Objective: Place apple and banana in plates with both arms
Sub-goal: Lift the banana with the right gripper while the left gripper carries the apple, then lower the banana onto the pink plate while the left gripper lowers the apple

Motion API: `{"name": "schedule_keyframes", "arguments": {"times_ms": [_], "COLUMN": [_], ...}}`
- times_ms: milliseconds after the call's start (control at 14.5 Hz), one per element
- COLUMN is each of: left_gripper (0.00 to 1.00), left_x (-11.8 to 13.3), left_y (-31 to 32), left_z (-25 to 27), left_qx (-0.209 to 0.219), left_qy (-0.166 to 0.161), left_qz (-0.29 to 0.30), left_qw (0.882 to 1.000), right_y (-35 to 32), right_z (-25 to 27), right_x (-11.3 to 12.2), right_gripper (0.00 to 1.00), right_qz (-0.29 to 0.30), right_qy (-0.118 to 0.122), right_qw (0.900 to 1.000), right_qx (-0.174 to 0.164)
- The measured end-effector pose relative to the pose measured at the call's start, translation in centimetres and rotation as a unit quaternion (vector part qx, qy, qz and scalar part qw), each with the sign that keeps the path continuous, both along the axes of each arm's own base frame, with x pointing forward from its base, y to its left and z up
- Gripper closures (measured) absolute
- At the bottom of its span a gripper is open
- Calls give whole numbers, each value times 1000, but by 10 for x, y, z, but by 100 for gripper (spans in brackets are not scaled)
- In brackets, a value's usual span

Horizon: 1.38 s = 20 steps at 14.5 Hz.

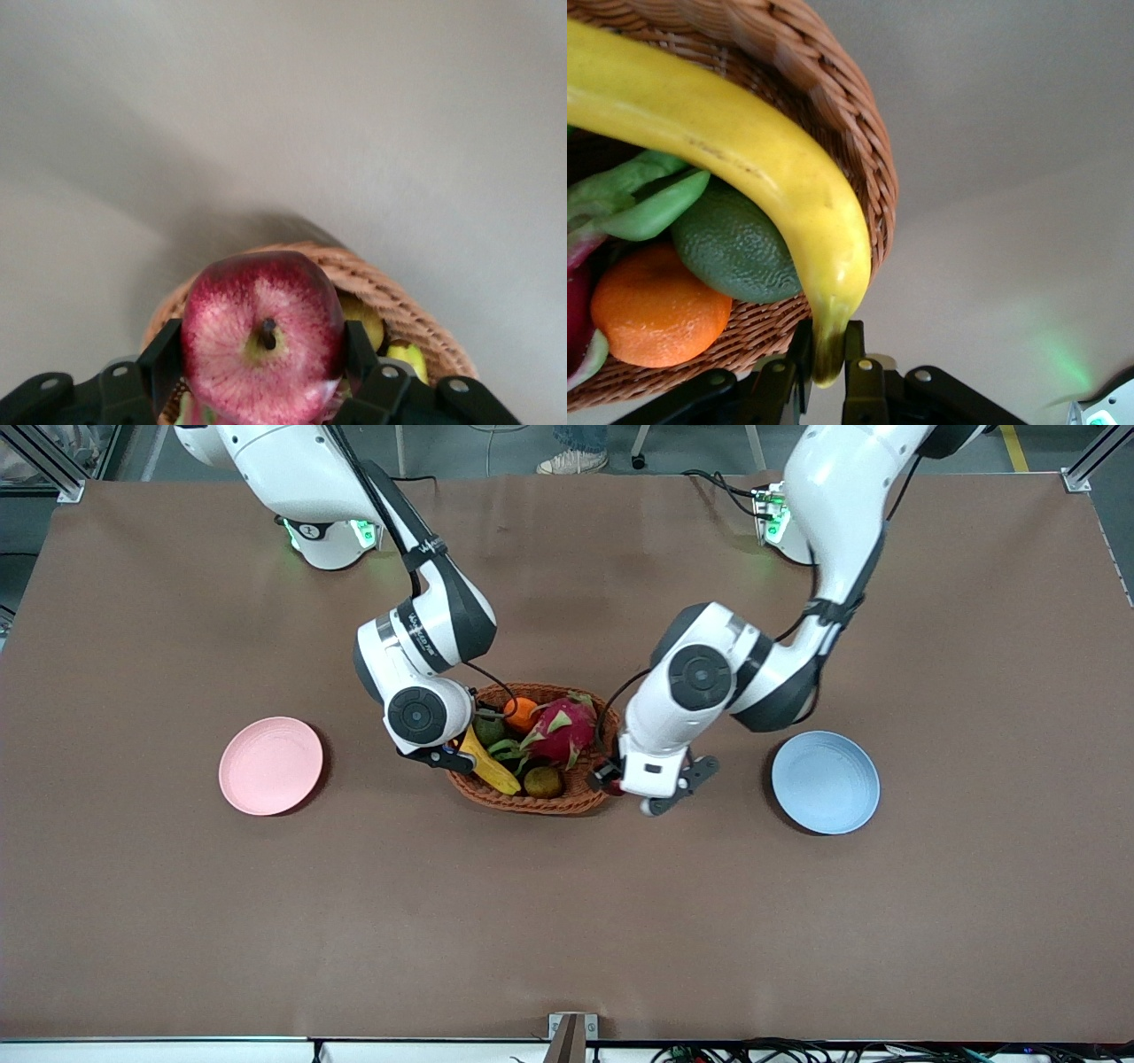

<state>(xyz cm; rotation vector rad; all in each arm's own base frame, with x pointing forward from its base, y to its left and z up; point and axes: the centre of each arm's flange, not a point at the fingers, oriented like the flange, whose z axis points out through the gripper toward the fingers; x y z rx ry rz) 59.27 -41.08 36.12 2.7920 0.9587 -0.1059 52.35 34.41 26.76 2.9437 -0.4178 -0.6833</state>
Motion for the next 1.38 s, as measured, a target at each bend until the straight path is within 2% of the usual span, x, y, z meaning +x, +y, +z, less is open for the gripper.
{"name": "schedule_keyframes", "arguments": {"times_ms": [69, 207, 483, 621, 897, 1103, 1379], "left_gripper": [23, 23, 23, 23, 23, 23, 23], "left_x": [7, 21, 41, 50, 61, 60, 52], "left_y": [16, 50, 127, 155, 208, 248, 285], "left_z": [15, 40, 66, 66, 49, 24, 8], "left_qx": [1, 6, 24, 27, 37, 90, 105], "left_qy": [-4, -8, 3, 4, 14, 26, 38], "left_qz": [6, 2, -32, -48, -74, -101, -129], "left_qw": [1000, 1000, 999, 998, 996, 991, 985], "right_y": [0, 2, 6, -2, -74, -142, -225], "right_z": [1, 6, 19, 35, 76, 92, 89], "right_x": [1, 4, 11, 20, 66, 89, 106], "right_gripper": [88, 89, 89, 89, 89, 89, 89], "right_qz": [-1, 0, 1, -5, -64, -109, -99], "right_qy": [-2, -7, -17, -11, -16, -16, -8], "right_qw": [1000, 1000, 1000, 1000, 998, 994, 994], "right_qx": [1, 4, 11, 8, 16, 21, 51]}}
